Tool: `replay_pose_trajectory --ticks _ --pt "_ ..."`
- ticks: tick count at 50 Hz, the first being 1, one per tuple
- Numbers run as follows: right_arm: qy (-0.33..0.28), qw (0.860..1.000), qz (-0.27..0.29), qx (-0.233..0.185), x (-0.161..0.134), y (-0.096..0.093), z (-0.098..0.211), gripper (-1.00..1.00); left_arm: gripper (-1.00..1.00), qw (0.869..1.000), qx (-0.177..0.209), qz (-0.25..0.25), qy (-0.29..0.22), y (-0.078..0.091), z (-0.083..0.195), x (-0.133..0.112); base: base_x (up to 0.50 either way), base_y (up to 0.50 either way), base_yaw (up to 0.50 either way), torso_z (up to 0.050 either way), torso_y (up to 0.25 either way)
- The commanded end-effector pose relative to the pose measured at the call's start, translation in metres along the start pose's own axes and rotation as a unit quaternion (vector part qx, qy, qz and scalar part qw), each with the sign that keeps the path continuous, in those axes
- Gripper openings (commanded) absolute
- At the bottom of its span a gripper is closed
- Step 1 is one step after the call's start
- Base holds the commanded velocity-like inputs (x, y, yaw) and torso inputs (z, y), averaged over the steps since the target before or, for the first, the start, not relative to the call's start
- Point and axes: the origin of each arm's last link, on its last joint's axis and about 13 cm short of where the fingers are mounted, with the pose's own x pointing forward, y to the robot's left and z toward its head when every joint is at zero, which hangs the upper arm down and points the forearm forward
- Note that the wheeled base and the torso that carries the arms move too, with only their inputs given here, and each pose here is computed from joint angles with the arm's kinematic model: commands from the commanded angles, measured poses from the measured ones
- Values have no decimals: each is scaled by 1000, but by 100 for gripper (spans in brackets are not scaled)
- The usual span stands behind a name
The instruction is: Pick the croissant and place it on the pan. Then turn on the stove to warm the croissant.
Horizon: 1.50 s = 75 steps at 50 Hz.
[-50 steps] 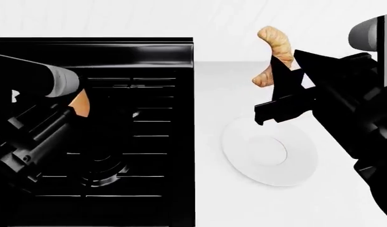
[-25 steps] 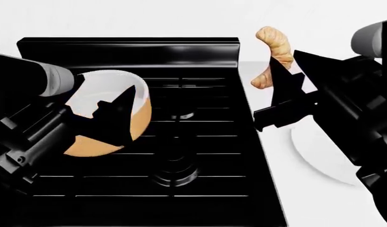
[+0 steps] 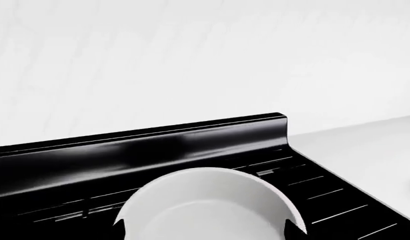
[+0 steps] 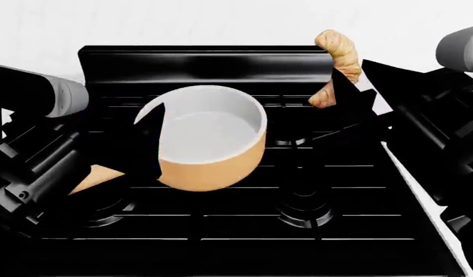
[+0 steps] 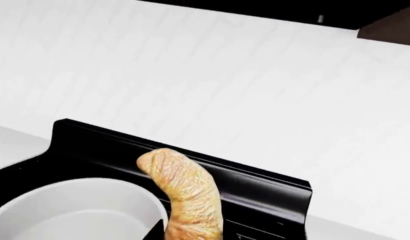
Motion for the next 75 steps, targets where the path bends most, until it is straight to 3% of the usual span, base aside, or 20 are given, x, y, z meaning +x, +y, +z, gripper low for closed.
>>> replay_pose_trajectory --ticks 1,26,35,38,43,53,75 --pt "-5 1000 -2 -9 -3 0 2 -100 100 1000 1 -2 2 0 -1 -1 0 500 0 0 0" --pt "3 1000 -5 7 1 -2 -2 -100 100 1000 0 -2 0 -1 -3 0 0 440 0 0 0" --pt "60 997 20 -38 18 -11 8 -100 100 1000 -1 0 3 0 -5 1 0 0 0 0 0" --pt "65 997 28 -36 23 -13 12 -100 100 1000 -1 0 3 0 -5 1 0 0 0 0 0" --pt "101 990 63 -73 37 -22 24 -100 100 1000 1 0 3 0 -5 1 0 0 0 0 0" --pt "157 979 90 -98 64 -37 32 -100 100 1000 0 -1 4 1 -6 2 0 0 0 0 0" --pt "232 956 125 -125 96 -48 25 -100 100 1000 -2 2 4 2 -5 6 0 0 0 0 0"
